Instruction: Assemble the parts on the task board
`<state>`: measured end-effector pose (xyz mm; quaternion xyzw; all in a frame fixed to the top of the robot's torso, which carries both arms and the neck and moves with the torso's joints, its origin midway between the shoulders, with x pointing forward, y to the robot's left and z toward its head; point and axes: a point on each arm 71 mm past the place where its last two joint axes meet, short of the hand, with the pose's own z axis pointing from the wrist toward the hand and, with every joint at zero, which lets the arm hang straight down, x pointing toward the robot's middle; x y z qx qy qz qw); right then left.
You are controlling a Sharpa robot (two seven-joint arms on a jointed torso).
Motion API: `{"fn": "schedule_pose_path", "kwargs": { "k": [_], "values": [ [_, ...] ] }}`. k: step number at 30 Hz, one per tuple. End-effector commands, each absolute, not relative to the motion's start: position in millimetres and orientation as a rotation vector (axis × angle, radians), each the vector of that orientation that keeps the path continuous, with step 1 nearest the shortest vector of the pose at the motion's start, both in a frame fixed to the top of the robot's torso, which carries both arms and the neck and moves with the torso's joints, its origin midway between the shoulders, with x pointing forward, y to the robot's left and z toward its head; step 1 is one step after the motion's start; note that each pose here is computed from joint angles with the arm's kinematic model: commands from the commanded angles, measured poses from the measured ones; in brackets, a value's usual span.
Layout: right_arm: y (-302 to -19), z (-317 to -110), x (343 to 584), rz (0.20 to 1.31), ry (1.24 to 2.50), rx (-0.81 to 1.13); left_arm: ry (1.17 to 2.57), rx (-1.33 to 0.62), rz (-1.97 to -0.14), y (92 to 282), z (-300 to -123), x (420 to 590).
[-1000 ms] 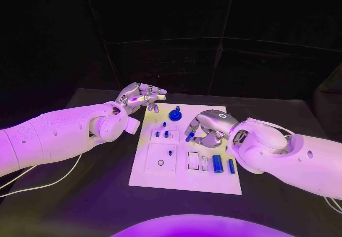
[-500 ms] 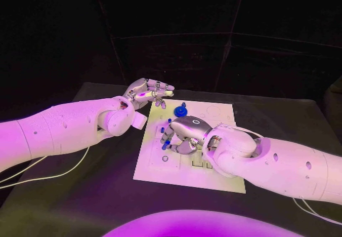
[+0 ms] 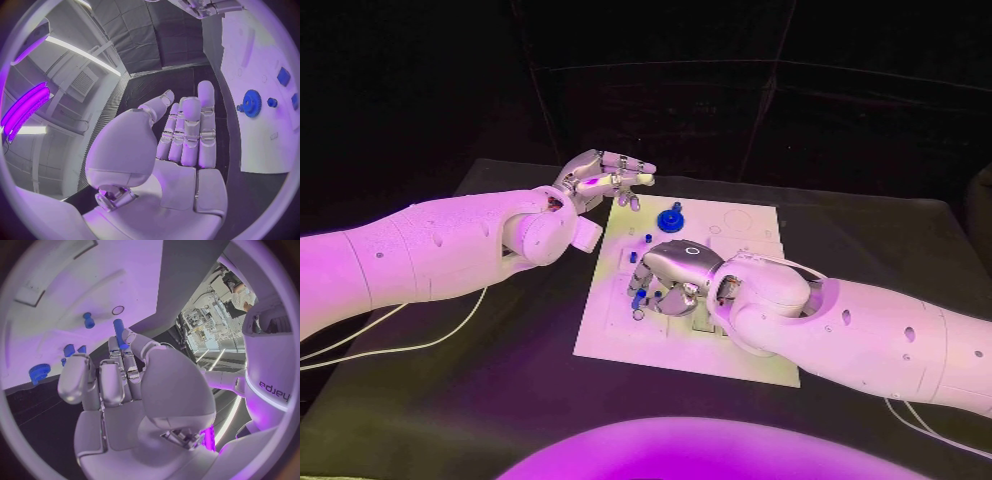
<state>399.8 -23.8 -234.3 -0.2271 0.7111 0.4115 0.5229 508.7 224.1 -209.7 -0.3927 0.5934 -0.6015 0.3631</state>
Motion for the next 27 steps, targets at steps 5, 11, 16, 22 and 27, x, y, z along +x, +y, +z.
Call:
{"fn": "schedule_pose_path", "kwargs": {
  "k": [5,11,16,22,27],
  "values": [
    [-22,-238,398,0.977,1.726,-0.599,1.513,-1.025,-1.562,224.0,-208.1,509.4],
    [-20,-241,394,0.978,1.745,-0.619,1.513,-1.025,-1.562,224.0,-208.1,509.4],
    [-22,-244,396,0.960,1.754,-0.624,1.512,-1.025,-1.562,224.1,-208.1,509.4],
    [-23,-246,397,0.947,1.758,-0.629,1.512,-1.025,-1.562,224.3,-208.1,509.4],
    [-21,-247,397,0.929,1.744,-0.642,1.513,-1.025,-1.562,224.4,-208.1,509.4]
  ]
}}
